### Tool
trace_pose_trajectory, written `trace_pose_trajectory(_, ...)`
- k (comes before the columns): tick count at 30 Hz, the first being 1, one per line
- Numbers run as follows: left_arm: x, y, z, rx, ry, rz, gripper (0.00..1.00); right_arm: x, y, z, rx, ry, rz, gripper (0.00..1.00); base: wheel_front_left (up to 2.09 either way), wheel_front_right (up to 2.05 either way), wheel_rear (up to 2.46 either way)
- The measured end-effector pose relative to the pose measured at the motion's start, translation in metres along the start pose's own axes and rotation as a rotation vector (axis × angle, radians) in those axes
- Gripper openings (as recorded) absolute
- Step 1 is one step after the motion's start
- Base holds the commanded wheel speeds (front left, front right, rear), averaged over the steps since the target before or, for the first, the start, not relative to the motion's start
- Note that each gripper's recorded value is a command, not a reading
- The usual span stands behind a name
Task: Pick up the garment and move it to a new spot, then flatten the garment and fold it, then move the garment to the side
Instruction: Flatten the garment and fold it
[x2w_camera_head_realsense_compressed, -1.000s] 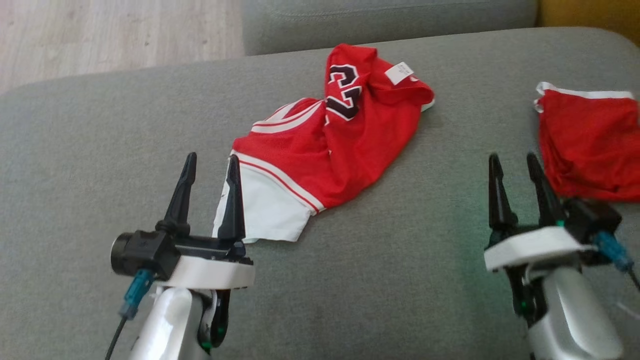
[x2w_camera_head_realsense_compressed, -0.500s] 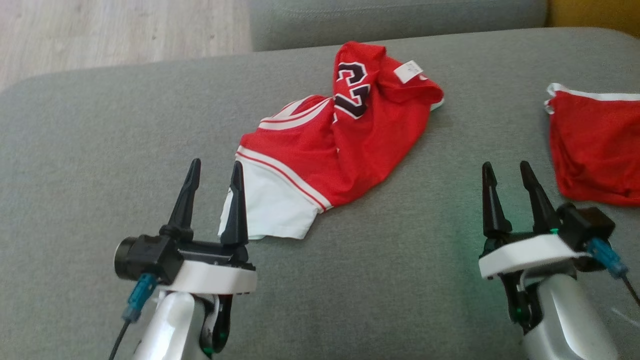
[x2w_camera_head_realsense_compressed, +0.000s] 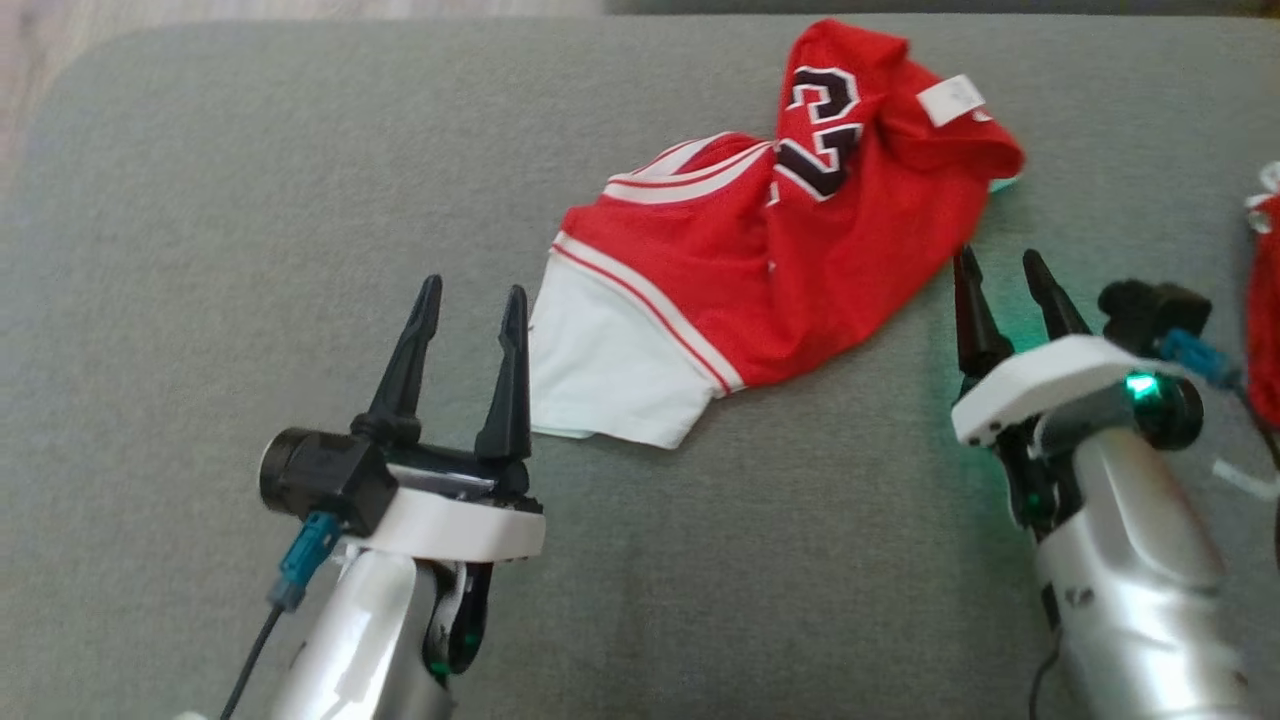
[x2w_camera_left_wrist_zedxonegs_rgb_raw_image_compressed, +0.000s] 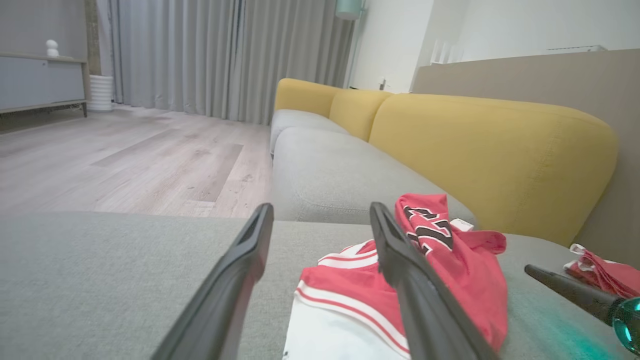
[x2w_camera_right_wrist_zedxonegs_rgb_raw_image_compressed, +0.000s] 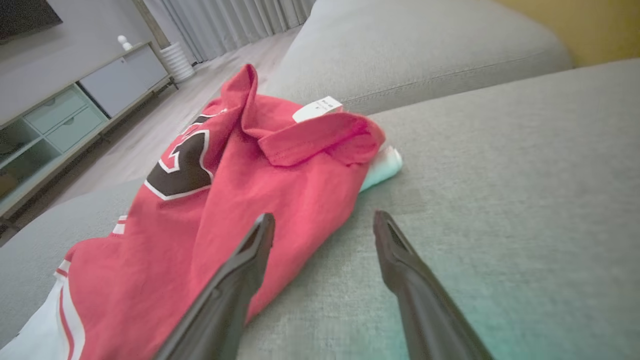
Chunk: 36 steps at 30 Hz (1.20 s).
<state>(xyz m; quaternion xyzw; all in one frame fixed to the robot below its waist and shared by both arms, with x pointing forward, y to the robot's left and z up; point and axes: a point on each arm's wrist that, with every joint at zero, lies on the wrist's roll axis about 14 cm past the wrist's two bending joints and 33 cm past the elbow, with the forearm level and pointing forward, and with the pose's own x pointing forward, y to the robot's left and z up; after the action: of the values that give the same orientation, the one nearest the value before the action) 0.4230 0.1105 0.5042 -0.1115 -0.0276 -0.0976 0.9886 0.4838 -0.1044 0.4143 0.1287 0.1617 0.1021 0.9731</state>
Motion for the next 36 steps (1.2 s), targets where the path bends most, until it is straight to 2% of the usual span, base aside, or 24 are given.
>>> trace_pose_trajectory(10, -0.001, 0.018, -0.007, 0.007, 0.024, 0.055, 1.0, 0.039, 0.008, -0.033, 0.073, 0.149, -0.006, 1.0, 0.0, 0.0, 0.0)
trace_pose_trajectory(11, -0.001, 0.018, -0.007, 0.007, 0.024, 0.055, 1.0, 0.039, 0.008, -0.033, 0.073, 0.149, -0.006, 0.96, 0.0, 0.0, 0.0)
trace_pose_trajectory(12, -0.001, 0.019, -0.007, 0.008, 0.024, 0.058, 1.0, 0.041, 0.008, -0.033, 0.069, 0.147, -0.004, 0.0, 0.0, 0.0, 0.0)
trace_pose_trajectory(19, 0.002, 0.014, -0.004, 0.008, 0.014, 0.046, 1.0, 0.037, 0.01, -0.024, 0.0, 0.092, 0.011, 0.0, 0.0, 0.0, 0.0)
trace_pose_trajectory(26, -0.001, 0.002, -0.001, -0.008, 0.005, 0.018, 1.0, 0.016, -0.002, 0.006, -0.035, -0.011, -0.014, 0.0, 0.0, 0.0, 0.0)
trace_pose_trajectory(36, -0.007, -0.031, 0.009, -0.02, -0.021, -0.065, 1.0, -0.048, -0.055, 0.022, -0.082, -0.107, -0.161, 0.0, 0.0, 0.0, 0.0)
